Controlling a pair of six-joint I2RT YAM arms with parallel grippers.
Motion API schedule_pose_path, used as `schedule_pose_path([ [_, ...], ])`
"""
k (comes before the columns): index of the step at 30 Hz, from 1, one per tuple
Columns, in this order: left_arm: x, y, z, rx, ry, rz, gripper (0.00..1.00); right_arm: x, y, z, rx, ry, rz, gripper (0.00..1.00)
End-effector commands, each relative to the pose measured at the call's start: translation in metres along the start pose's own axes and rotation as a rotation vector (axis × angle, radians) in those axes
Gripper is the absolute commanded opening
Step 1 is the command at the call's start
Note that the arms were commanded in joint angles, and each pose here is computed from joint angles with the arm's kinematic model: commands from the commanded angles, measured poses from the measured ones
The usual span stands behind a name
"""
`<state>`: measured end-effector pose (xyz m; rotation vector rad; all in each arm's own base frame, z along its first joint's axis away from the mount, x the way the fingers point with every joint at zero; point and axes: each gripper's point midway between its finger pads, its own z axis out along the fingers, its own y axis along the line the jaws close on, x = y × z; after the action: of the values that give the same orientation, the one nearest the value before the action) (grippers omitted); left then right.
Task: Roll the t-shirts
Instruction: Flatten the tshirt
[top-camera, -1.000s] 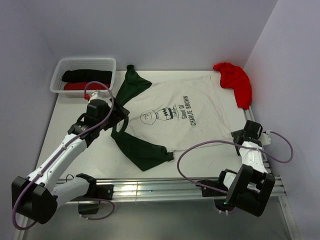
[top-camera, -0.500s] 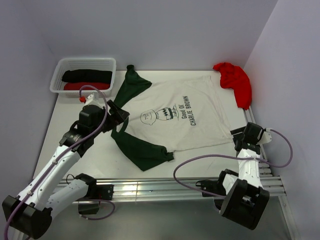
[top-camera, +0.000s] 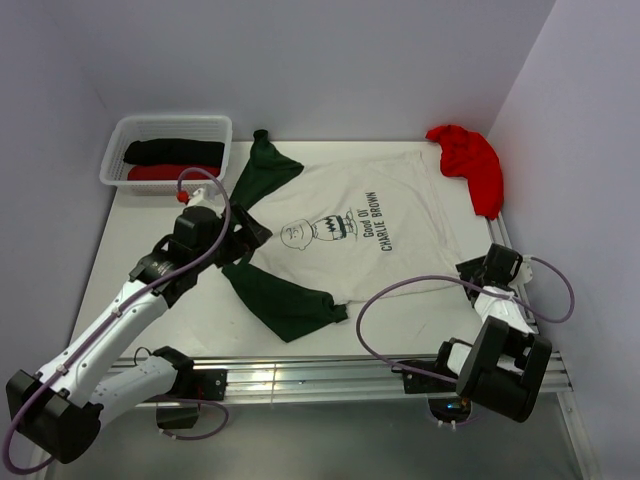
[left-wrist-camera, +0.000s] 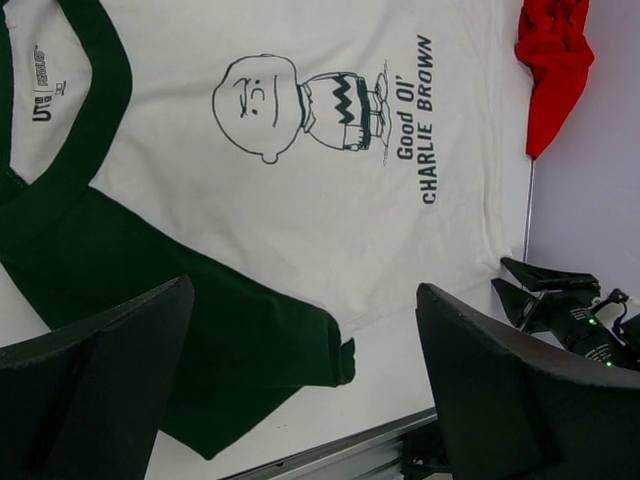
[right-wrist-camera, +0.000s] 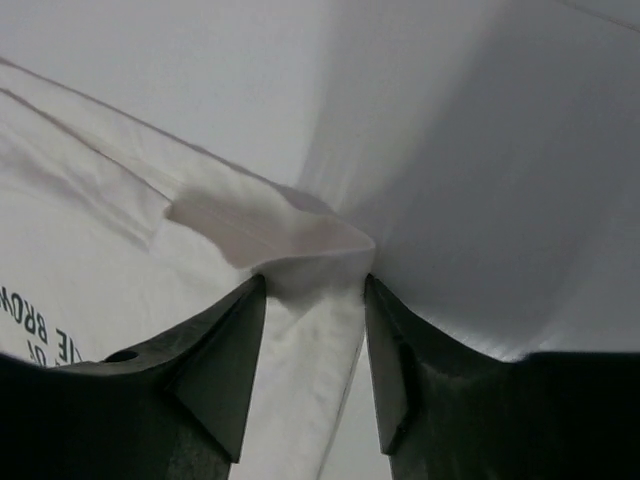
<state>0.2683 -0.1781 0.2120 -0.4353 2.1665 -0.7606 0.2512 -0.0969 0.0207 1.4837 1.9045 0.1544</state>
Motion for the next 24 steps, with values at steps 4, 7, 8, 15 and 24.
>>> schedule_pose_path([
  [4, 0.004, 0.006, -0.005, -0.07, 0.004, -0.041, 0.99, 0.0, -0.011, 0.003, 0.055, -0.004, 0.007, 0.2],
  [7, 0.018, 0.013, -0.01, -0.092, 0.034, -0.06, 0.99, -0.004, -0.013, 0.001, 0.069, -0.024, 0.012, 0.12],
  [8, 0.027, 0.02, -0.011, -0.097, 0.05, -0.065, 1.0, -0.004, -0.013, 0.0, 0.071, -0.027, 0.014, 0.12],
  [15, 0.087, 0.05, -0.006, -0.2, 0.18, -0.073, 1.0, -0.003, -0.018, 0.003, 0.109, -0.015, 0.032, 0.0],
  [24, 0.14, 0.063, -0.019, -0.173, 0.242, -0.11, 0.97, 0.0, -0.013, 0.004, 0.071, -0.01, 0.038, 0.0],
])
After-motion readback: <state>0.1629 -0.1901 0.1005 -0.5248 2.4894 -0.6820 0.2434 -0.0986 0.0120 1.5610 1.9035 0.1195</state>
